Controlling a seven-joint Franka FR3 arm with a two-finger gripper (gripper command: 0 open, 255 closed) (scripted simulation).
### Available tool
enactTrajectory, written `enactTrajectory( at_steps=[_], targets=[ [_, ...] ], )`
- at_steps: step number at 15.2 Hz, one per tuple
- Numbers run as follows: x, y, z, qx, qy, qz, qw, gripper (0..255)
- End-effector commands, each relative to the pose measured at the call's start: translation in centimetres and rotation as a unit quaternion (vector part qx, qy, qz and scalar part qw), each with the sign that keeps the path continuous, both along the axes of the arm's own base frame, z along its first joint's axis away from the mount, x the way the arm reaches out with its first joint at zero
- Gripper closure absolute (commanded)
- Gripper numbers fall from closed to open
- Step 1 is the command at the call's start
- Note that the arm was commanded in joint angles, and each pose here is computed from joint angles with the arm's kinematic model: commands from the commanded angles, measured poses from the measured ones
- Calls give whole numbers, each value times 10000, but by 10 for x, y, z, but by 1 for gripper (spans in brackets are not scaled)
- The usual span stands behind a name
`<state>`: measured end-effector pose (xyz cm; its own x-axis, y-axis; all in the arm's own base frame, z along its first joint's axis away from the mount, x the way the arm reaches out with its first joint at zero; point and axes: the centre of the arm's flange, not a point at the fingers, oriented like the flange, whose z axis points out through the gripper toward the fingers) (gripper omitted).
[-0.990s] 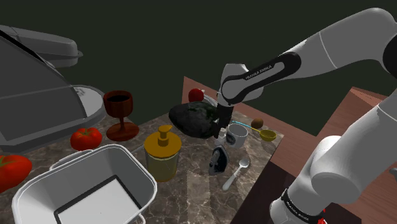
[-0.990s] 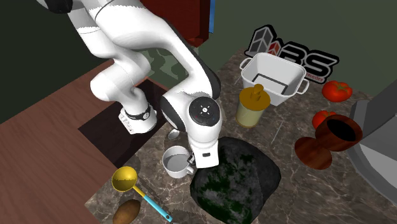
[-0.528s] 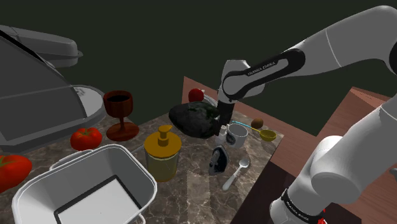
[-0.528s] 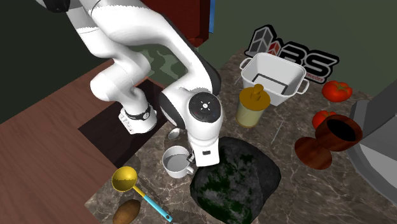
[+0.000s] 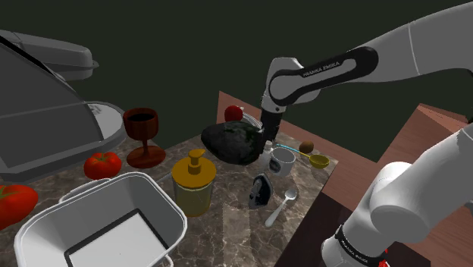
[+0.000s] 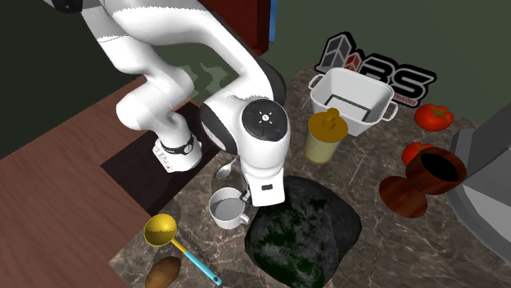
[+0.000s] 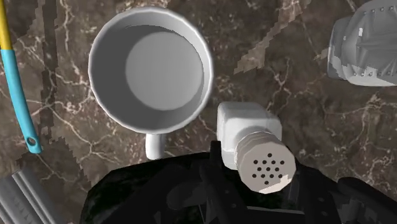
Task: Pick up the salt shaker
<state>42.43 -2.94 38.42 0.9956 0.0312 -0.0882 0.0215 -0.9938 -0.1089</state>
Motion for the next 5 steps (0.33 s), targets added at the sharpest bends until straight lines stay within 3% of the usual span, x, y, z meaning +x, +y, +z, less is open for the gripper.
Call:
enactTrajectory(
  at_steps=[1,5],
  targets=[
    [-1,0,10,0,3,0,10000,255],
    [-1,0,22,0,3,0,10000,255]
  ],
)
